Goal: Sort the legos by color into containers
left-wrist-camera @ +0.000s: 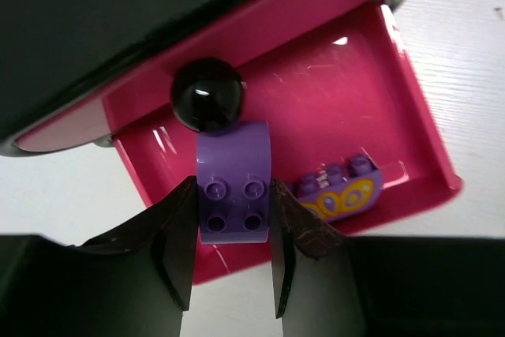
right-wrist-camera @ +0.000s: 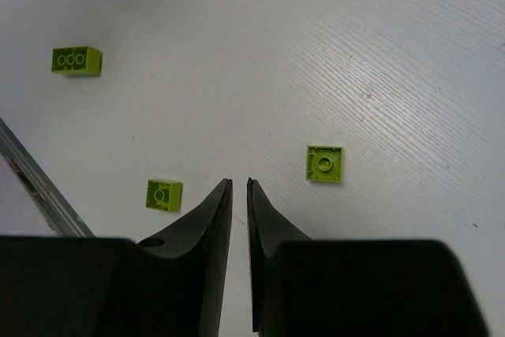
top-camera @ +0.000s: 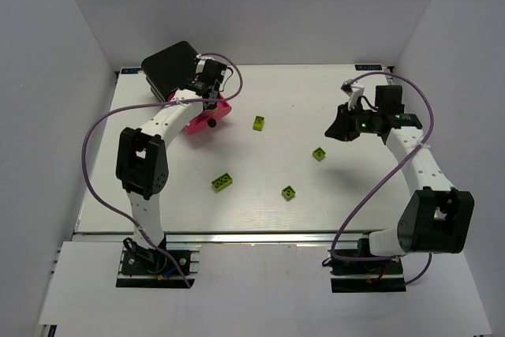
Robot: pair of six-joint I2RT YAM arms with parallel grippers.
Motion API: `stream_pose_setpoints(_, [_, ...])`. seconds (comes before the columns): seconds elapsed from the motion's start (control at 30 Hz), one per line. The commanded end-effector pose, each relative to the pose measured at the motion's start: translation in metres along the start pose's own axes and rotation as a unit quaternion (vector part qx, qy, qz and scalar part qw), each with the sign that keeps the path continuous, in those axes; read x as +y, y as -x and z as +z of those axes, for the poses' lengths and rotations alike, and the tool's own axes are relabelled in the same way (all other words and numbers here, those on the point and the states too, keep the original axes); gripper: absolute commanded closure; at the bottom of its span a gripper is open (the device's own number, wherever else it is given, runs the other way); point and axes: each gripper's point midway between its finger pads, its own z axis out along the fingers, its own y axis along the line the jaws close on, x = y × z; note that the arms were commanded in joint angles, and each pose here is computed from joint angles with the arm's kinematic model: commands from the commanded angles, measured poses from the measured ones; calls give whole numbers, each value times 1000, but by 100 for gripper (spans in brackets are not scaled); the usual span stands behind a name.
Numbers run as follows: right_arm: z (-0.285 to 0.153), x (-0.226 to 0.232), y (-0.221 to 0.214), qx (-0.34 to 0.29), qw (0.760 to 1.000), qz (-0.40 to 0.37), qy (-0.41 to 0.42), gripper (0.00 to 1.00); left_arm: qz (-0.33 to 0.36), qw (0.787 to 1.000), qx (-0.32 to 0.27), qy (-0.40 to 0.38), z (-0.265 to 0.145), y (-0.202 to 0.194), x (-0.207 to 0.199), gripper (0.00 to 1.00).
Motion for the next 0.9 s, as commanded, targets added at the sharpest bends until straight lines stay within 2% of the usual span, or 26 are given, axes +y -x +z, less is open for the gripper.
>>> stream_pose_setpoints(0.0, [1, 6, 17, -11, 999, -36, 7, 81, -21, 999, -38, 19, -11, 31, 21, 100])
stream_pose_setpoints(0.03, [3, 7, 17, -10, 999, -39, 9, 80, -19, 999, -35, 17, -9, 29, 19, 99])
stream_pose_setpoints(0.07, [4, 8, 17, -9, 999, -40, 11, 77, -20, 999, -28, 19, -6, 26, 23, 93])
stream_pose_setpoints(0.1, [4, 9, 18, -8, 999, -45, 12, 74, -19, 999, -25, 15, -5, 23, 21, 69])
stream_pose_setpoints(0.17, [8, 12, 19, -5, 998, -53, 18, 68, -20, 1000, -19, 6, -6, 20, 19, 55])
stream_pose_setpoints(0.2, [8, 13, 21, -4, 998, -63, 22, 66, -21, 1000, -17, 5, -7, 19, 19, 43])
stream_pose_setpoints(0.33, [15, 24, 22, 6, 995, -89, 52, 58, -31, 999, -13, -4, -15, 19, 19, 27])
stream_pose_setpoints(0.43, [20, 32, 23, 7, 992, -102, 70, 57, -40, 999, -20, -10, -26, 25, 24, 24])
stream_pose_setpoints(0.5, [24, 38, 23, 11, 991, -108, 78, 57, -50, 998, -30, -20, -38, 33, 27, 25])
stream_pose_setpoints(0.53, [25, 38, 23, 12, 991, -111, 80, 58, -54, 998, -31, -31, -43, 33, 26, 29])
stream_pose_setpoints(0.57, [28, 41, 23, 14, 990, -116, 85, 60, -56, 996, -38, -53, -49, 37, 22, 50])
stream_pose_setpoints(0.63, [31, 44, 23, 15, 988, -122, 91, 64, -50, 989, -39, -131, -69, 33, 6, 76])
stream_pose_setpoints(0.67, [32, 45, 22, 16, 988, -126, 93, 70, -40, 984, -50, -167, -77, 35, -2, 91])
stream_pose_setpoints(0.7, [34, 46, 22, 17, 987, -128, 95, 73, -37, 977, -57, -200, -91, 36, -6, 94])
stream_pose_setpoints(0.73, [35, 47, 23, 17, 987, -129, 97, 80, -19, 967, -40, -250, -97, 19, -20, 98])
stream_pose_setpoints(0.8, [38, 47, 24, 17, 986, -133, 97, 84, -7, 958, -36, -286, -107, 9, -26, 99])
stream_pose_setpoints(0.83, [40, 46, 23, 19, 986, -133, 97, 86, 11, 946, -25, -324, -115, -2, -36, 99])
stream_pose_setpoints(0.87, [40, 46, 25, 17, 986, -136, 97, 86, 21, 943, -2, -331, -110, -23, -38, 99])
